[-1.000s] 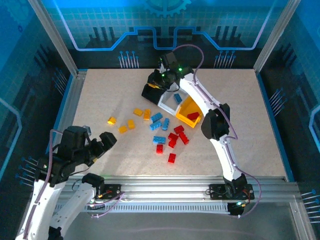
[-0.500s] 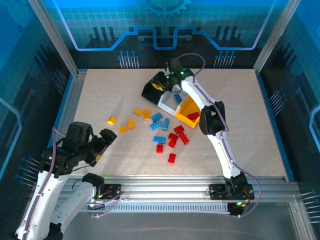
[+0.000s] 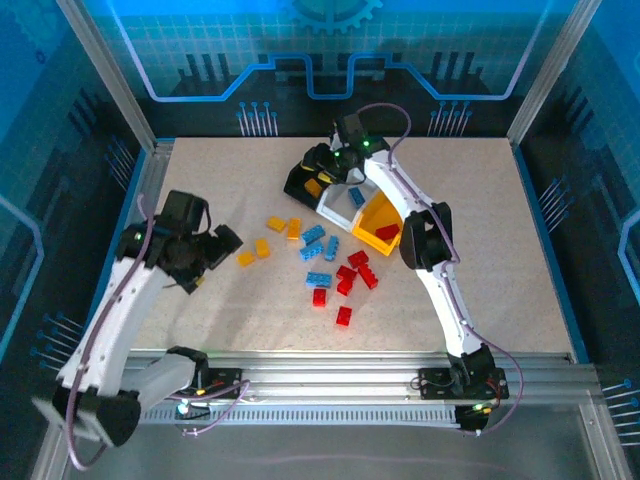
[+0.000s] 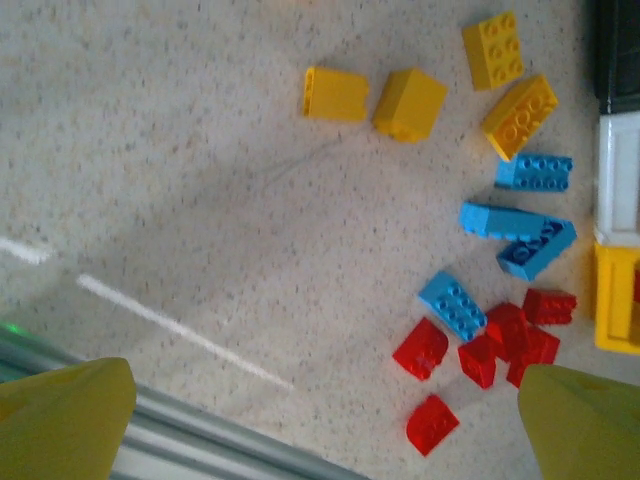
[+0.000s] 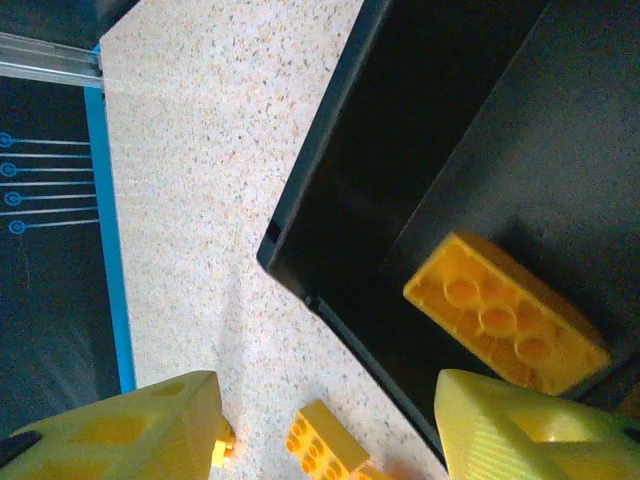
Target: Sort the legos into containers by color
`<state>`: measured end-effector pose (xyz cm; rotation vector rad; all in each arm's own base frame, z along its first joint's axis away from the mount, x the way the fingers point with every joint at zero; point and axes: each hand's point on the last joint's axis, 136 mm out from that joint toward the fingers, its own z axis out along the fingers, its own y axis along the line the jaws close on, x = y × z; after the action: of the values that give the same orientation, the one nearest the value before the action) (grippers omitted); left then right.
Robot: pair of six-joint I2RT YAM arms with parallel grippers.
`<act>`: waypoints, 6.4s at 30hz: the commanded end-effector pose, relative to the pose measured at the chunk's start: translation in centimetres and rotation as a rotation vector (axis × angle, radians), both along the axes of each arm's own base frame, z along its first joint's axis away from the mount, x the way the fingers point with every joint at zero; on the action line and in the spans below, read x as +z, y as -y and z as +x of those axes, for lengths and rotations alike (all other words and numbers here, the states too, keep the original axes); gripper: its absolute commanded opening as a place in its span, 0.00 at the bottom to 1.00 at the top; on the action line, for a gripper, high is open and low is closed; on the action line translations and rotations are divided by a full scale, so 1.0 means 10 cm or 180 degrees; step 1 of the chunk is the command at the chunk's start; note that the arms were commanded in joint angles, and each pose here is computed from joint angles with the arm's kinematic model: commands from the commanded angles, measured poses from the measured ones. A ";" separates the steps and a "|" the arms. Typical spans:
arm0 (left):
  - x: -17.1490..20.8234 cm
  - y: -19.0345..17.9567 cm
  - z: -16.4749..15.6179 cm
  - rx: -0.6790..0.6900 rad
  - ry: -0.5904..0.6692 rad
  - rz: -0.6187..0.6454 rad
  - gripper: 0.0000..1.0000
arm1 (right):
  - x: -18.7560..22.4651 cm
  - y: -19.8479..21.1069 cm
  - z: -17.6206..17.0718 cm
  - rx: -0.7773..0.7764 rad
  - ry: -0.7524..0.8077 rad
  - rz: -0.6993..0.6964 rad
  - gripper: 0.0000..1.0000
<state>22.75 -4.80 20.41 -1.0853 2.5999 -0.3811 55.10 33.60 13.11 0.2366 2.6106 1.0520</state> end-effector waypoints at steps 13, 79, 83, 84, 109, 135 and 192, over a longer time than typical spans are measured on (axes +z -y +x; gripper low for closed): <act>-1.04 -0.40 1.16 -0.0250 -0.0646 0.0288 0.96 | 0.81 -0.02 -1.83 0.1177 0.0136 -0.0150 0.62; -1.72 -0.16 1.29 -0.1399 -0.1324 0.0001 0.45 | 0.73 0.48 -2.27 0.0839 0.0003 -0.0417 0.56; -1.57 -0.20 1.22 -0.1279 -0.1269 0.0075 0.63 | 0.69 0.47 -2.31 0.0914 -0.0013 -0.0405 0.57; -1.54 -0.21 1.19 -0.1243 -0.1257 0.0085 0.65 | 0.68 0.46 -2.32 0.0939 -0.0016 -0.0391 0.57; -1.72 -0.06 1.16 -0.0460 -0.1077 -0.0268 0.68 | 0.41 0.50 -2.47 0.1057 -0.0190 -0.0429 0.58; -1.98 -0.27 1.34 -0.0305 -0.1098 -0.0162 0.50 | 0.27 0.45 -2.46 0.1083 -0.0302 -0.0514 0.58; -0.43 0.74 1.76 -0.1306 -0.0302 -0.0027 0.73 | 0.61 0.94 -2.63 0.0589 -0.0089 -0.0384 0.58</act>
<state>47.21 -15.99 17.96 -0.6352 2.7166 -0.7520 28.57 22.83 18.52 0.0474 2.7657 0.8948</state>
